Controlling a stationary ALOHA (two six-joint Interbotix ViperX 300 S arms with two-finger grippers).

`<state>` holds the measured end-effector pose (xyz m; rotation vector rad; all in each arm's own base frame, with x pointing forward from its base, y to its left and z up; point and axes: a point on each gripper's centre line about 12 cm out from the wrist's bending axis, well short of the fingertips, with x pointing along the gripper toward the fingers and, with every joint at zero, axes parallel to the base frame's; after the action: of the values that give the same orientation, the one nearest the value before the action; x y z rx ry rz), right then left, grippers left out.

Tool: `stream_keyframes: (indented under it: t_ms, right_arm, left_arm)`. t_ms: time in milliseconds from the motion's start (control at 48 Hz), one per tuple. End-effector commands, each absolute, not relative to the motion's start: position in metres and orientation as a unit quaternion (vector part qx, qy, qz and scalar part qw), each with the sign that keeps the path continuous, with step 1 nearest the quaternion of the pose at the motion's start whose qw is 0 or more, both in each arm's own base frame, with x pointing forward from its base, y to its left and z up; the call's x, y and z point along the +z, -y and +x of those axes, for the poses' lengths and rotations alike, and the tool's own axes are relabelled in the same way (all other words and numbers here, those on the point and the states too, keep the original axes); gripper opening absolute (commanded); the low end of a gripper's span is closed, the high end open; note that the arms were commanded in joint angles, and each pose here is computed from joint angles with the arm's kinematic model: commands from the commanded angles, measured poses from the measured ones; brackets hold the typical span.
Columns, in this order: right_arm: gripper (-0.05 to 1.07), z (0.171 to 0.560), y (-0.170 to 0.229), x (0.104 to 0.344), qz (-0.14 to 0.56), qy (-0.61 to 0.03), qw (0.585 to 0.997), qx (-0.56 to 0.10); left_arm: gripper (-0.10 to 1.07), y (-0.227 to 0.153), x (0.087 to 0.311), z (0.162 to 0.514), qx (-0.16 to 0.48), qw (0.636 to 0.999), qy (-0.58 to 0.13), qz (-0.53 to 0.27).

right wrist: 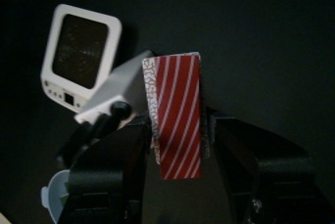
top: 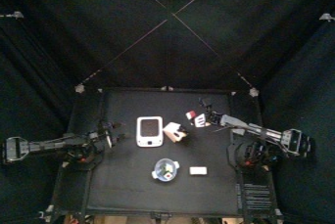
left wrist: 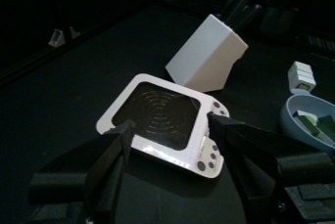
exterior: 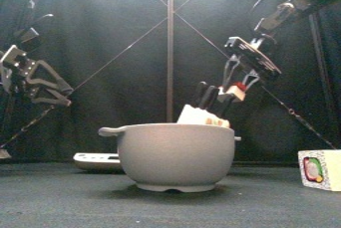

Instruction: Put salmon sushi right of knife holder

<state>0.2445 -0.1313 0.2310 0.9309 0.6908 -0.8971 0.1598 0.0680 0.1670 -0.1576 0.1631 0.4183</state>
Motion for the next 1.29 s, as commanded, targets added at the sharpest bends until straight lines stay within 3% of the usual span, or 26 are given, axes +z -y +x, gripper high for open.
stream_keyframes:
  t_ms: [0, 208, 396, 792, 1271]
  right_arm:
    - [0.69, 0.238, 0.124, 0.228, 0.425, -0.333, 0.73, -0.42]
    - [0.69, 0.232, 0.106, 0.194, 0.431, -0.369, 0.69, -0.449]
    - [0.69, 0.229, 0.094, 0.181, 0.46, -0.35, 0.658, -0.483]
    - [0.69, 0.246, 0.086, 0.155, 0.445, -0.291, 0.643, -0.55]
    - [0.7, 0.27, 0.086, 0.12, 0.433, -0.328, 0.609, -0.579]
  left_arm:
    - [0.95, -0.07, 0.173, 0.163, 0.209, 0.972, -0.072, -0.076]
    - [0.95, -0.07, 0.172, 0.162, 0.209, 0.972, -0.073, -0.077]
    - [0.95, -0.07, 0.171, 0.162, 0.21, 0.972, -0.074, -0.078]
    - [0.95, -0.07, 0.17, 0.161, 0.213, 0.971, -0.075, -0.081]
    - [0.95, -0.071, 0.169, 0.16, 0.214, 0.971, -0.076, -0.081]
